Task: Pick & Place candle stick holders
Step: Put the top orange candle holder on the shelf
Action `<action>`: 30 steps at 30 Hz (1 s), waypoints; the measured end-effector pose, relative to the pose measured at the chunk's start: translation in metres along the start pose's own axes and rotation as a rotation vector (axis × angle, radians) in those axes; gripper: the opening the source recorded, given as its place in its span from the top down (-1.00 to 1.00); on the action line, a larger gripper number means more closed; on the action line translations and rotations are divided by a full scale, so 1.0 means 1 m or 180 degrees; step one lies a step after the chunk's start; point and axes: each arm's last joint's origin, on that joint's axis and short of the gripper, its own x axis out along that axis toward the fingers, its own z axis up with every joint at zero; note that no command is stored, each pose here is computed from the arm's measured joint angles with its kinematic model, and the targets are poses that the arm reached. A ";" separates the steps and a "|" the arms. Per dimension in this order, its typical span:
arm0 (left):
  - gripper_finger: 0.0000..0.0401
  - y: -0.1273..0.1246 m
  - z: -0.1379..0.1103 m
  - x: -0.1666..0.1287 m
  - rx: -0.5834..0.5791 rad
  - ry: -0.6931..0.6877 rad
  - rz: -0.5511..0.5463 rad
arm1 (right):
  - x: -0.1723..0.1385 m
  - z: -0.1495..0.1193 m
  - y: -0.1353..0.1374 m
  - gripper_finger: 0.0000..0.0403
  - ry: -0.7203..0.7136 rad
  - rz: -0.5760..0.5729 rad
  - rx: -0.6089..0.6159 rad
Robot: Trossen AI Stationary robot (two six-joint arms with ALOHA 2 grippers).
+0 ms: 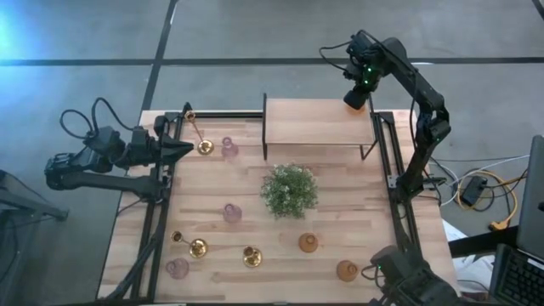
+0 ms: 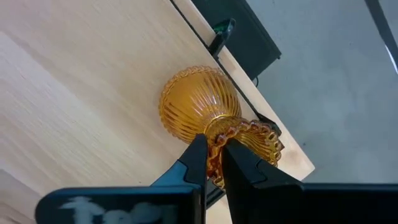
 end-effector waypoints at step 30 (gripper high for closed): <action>0.85 0.000 0.000 0.000 -0.0001 0.0000 0.0000 | 0.000 0.001 -0.001 0.23 0.0010 -0.0027 0.0035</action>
